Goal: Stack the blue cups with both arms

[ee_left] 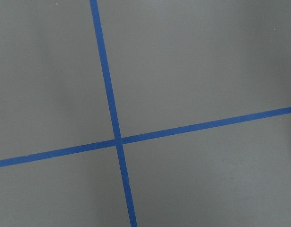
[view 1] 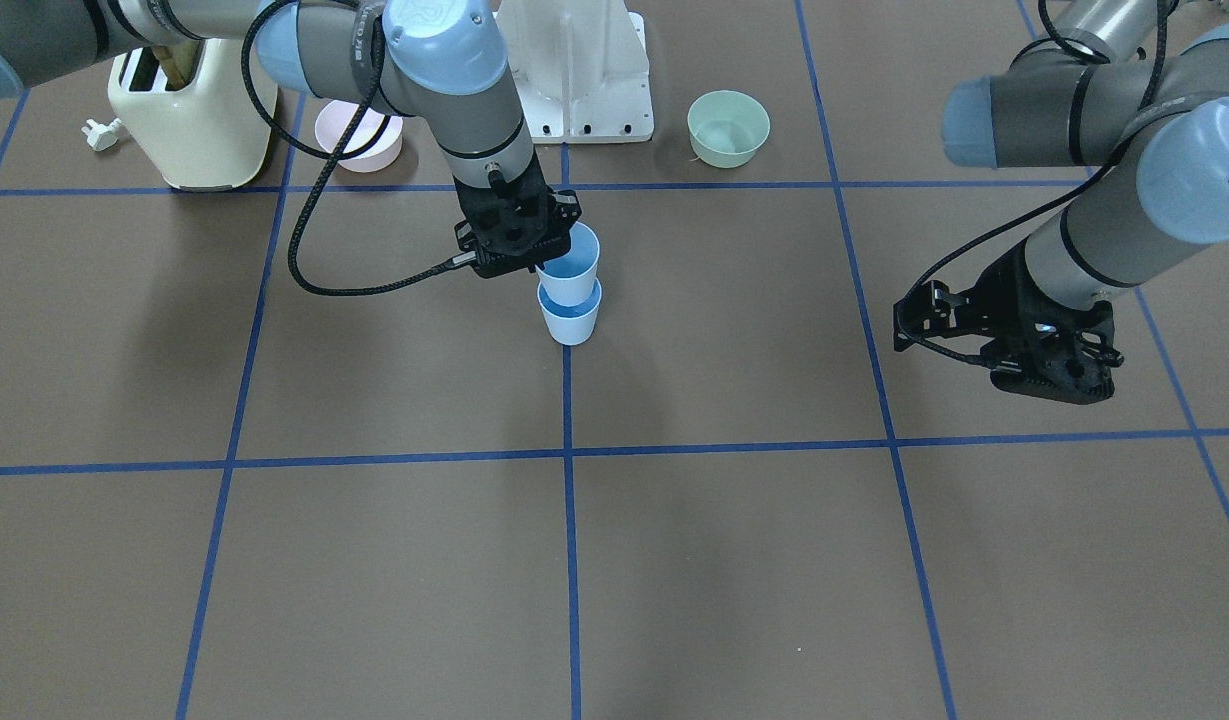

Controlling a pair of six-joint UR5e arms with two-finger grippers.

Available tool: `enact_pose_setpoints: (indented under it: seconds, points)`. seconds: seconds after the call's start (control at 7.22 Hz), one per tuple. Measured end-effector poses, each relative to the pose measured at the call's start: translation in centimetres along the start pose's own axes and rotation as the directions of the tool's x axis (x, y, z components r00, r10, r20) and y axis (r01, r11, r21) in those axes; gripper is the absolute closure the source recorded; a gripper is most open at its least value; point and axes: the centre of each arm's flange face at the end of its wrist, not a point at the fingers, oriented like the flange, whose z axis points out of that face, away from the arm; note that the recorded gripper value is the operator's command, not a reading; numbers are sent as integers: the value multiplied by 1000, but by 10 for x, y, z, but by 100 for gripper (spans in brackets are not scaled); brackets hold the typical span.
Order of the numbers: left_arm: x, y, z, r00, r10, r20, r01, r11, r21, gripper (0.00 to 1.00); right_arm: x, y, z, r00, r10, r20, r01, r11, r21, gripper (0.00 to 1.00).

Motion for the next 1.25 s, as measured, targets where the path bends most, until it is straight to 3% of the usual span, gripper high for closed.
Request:
enact_pose_setpoints:
  seconds: [0.14, 0.42, 0.83, 1.25]
  points:
    - [0, 0, 0, 1000, 0, 0, 0, 1000, 0, 2, 0, 0, 1, 1000, -5, 4, 5, 1000, 2, 17]
    - [0, 0, 0, 1000, 0, 0, 0, 1000, 0, 2, 0, -1, 0, 1000, -15, 1, 15, 1000, 11, 2]
    - [-3, -2, -4, 1000, 5, 2, -5, 1000, 6, 2, 17, -4, -9, 1000, -8, -4, 8, 999, 34, 0]
    - [-38, -9, -19, 997, 75, 25, -75, 997, 17, 2, 94, -31, -37, 999, 36, -36, -33, 997, 73, 0]
